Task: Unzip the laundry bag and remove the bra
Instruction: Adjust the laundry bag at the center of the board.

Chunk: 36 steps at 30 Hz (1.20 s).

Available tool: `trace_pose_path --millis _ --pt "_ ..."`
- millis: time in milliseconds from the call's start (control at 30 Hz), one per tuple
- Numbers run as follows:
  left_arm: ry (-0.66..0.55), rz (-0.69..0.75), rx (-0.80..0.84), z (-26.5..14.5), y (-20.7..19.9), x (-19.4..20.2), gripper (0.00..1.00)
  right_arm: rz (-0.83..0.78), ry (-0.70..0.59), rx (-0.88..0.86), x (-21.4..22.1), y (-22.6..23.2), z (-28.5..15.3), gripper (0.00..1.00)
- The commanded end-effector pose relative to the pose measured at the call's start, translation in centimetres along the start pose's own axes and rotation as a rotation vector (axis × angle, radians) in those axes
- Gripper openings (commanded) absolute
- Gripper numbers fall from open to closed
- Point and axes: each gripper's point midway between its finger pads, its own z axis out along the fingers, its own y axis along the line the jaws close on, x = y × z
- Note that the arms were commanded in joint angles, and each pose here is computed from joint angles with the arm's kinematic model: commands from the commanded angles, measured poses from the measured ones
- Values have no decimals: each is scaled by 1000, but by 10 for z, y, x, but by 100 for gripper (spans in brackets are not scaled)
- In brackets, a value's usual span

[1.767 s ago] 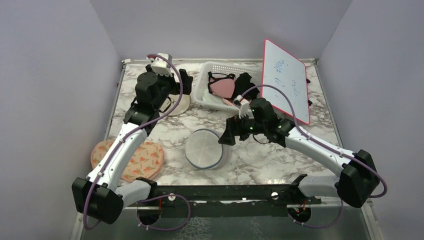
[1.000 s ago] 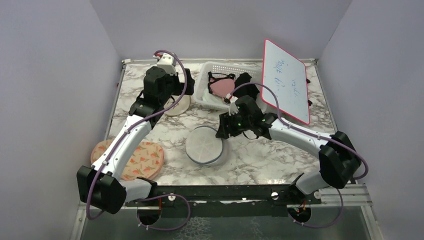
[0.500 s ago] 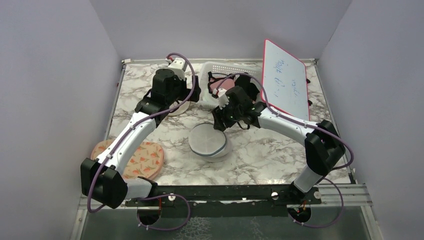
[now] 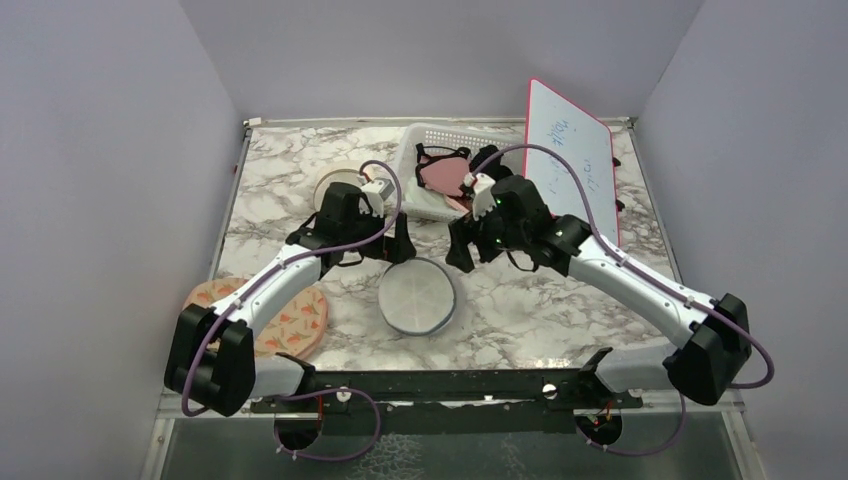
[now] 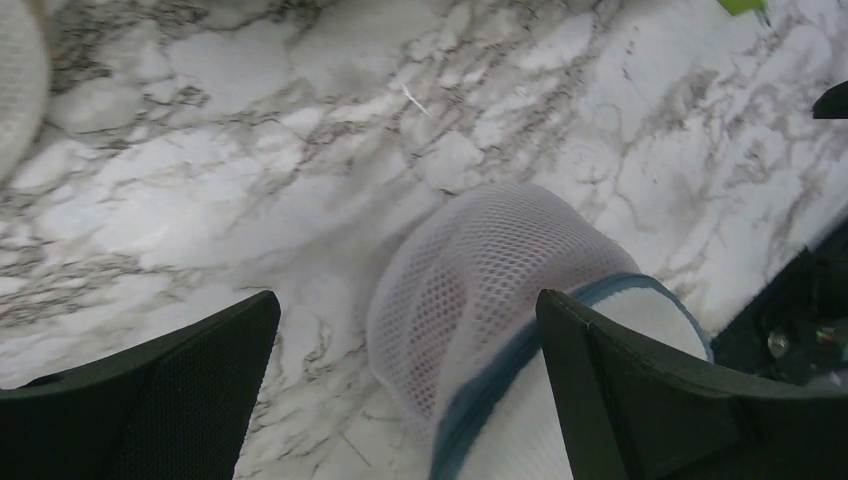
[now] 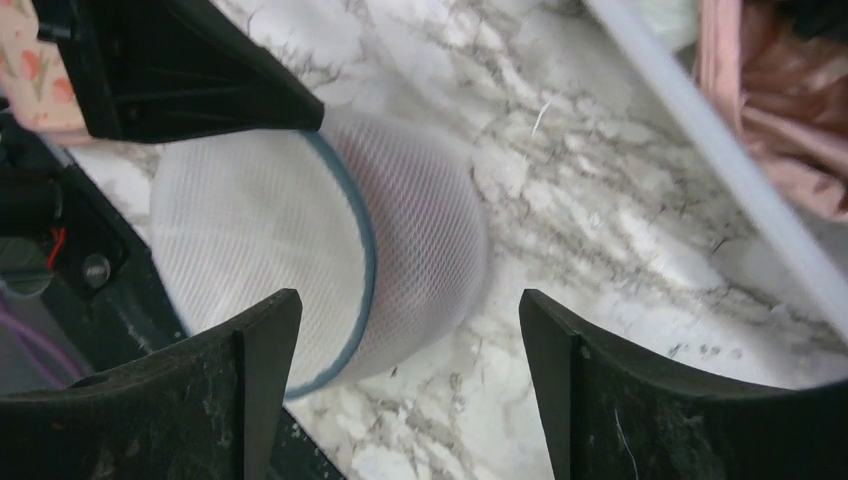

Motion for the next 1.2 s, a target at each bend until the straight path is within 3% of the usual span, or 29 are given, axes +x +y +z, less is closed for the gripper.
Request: trace_pose_path --millis 0,133,333,600,767,867,1167 --pt "26 19 239 8 -42 1 95 109 96 -67 42 15 -19 79" --pt "63 35 352 8 -58 7 95 164 83 -136 59 28 -26 79" --pt "114 38 419 10 -66 20 95 256 169 -308 90 55 -13 77" --pt "145 38 392 16 -62 26 89 393 180 -501 102 88 3 53" --pt "162 23 391 19 -61 28 81 431 148 -425 97 77 17 51" --pt "168 17 397 19 -62 29 77 425 116 -293 87 57 26 44" --pt "161 35 414 15 -66 27 81 303 99 -114 51 15 51 29"
